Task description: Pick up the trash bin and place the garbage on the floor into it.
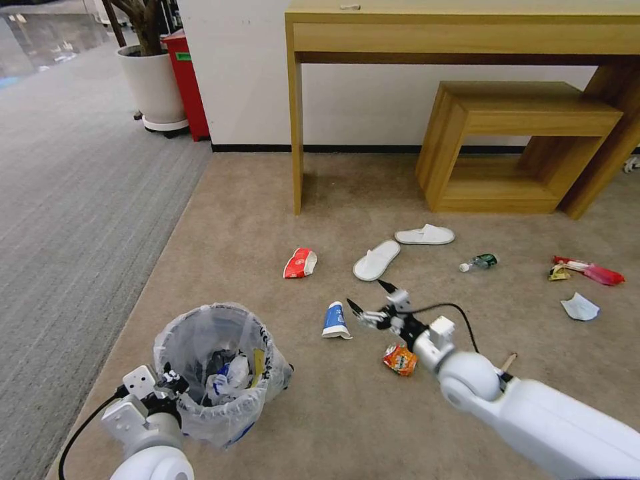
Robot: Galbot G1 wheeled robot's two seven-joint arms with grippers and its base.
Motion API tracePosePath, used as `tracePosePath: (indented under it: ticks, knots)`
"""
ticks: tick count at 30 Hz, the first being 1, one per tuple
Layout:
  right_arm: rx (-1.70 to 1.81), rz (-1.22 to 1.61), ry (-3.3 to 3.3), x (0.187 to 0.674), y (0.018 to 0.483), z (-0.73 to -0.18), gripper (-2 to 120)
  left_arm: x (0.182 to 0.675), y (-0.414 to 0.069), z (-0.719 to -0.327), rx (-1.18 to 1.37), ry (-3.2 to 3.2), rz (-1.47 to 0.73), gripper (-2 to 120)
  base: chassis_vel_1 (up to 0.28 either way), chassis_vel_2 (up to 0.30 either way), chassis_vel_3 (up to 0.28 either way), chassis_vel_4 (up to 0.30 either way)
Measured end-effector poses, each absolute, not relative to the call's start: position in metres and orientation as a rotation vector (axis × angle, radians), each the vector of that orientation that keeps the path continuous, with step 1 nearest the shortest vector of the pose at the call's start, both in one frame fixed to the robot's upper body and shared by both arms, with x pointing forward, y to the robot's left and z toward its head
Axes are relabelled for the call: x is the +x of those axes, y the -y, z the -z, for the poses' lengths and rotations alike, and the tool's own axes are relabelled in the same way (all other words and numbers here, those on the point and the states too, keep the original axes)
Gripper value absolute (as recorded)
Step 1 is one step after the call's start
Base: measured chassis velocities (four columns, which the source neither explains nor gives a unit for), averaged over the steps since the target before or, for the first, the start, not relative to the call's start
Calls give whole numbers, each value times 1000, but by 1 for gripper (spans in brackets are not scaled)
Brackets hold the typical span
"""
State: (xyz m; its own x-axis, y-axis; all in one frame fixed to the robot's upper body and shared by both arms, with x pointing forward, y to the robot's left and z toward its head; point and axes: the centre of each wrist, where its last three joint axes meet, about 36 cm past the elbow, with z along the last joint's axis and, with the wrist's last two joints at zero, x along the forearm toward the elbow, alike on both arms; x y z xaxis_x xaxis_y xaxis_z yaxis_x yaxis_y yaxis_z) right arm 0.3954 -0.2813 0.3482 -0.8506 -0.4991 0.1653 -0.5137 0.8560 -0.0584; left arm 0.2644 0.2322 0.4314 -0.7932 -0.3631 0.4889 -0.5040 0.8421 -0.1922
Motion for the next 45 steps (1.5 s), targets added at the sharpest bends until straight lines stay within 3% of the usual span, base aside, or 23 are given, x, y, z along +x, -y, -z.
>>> tracePosePath:
  ticks: [16, 23, 35, 45]
  knots:
    - [653, -386, 2835, 346, 373, -349, 100, 269, -232, -426, 599, 2589, -409, 1, 0, 0, 0, 0]
    - [611, -399, 2781, 322, 387, -330, 100, 270, -228, -424, 581, 2588, -414, 1, 0, 0, 0, 0]
    - [457, -257, 2720, 317, 370, -264, 100, 265, -232, -423, 599, 2590, -405, 1, 0, 0, 0, 0]
    - [220, -151, 2704, 322, 341, -243, 100, 263, -236, -424, 608, 2597, -403, 1, 0, 0, 0, 0]
